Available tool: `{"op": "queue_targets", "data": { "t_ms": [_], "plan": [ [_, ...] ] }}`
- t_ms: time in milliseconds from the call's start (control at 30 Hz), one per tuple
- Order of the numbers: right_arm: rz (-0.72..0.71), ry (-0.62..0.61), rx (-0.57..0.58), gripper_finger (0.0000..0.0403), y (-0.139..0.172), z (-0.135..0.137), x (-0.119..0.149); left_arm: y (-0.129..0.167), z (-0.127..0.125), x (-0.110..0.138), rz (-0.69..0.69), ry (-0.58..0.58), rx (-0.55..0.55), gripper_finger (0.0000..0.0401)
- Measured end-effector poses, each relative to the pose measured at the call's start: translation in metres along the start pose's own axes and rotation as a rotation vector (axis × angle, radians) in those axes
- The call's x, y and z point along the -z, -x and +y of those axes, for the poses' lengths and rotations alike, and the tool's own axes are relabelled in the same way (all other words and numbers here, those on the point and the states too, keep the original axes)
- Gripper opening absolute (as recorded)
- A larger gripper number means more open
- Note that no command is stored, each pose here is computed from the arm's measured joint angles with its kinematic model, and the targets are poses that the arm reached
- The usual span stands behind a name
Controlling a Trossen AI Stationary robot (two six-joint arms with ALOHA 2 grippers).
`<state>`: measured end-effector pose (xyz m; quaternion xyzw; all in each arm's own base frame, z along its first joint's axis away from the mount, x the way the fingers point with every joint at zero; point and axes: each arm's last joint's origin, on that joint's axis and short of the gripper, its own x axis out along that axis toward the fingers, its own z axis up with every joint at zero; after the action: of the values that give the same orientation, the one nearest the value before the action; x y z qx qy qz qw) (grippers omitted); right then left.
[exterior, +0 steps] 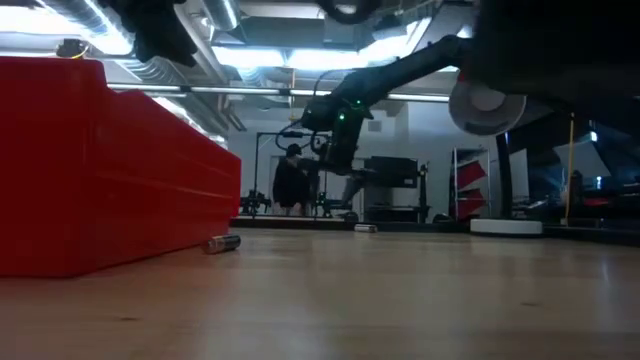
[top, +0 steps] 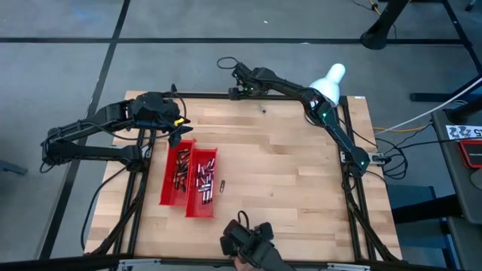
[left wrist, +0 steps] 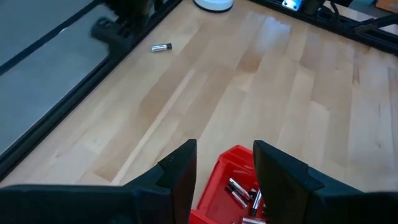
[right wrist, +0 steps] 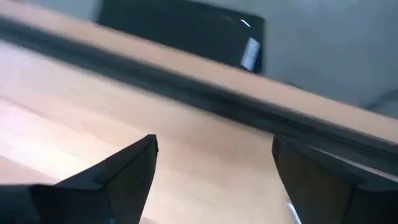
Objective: Sort batteries
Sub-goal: Put the silver battery into the right red bin
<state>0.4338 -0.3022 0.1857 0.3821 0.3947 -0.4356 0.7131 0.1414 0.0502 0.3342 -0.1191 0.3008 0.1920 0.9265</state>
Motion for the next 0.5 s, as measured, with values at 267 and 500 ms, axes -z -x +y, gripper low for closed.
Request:
{"op": "queue_targets", "data": {
  "t_ms": [267, 500],
  "plan": [
    [0.164, 0.158, 0.116, 0.0319, 0.012, -0.015, 0.012, 0.0, 0.0, 0.001, 0.006, -0.003, -0.001, 0.0147],
    [0.3, 0.284, 0.171, 0.0319, 0.013, -0.023, 0.024, 0.0, 0.0, 0.001, 0.005, 0.003, -0.001, 0.0147]
  ]
}}
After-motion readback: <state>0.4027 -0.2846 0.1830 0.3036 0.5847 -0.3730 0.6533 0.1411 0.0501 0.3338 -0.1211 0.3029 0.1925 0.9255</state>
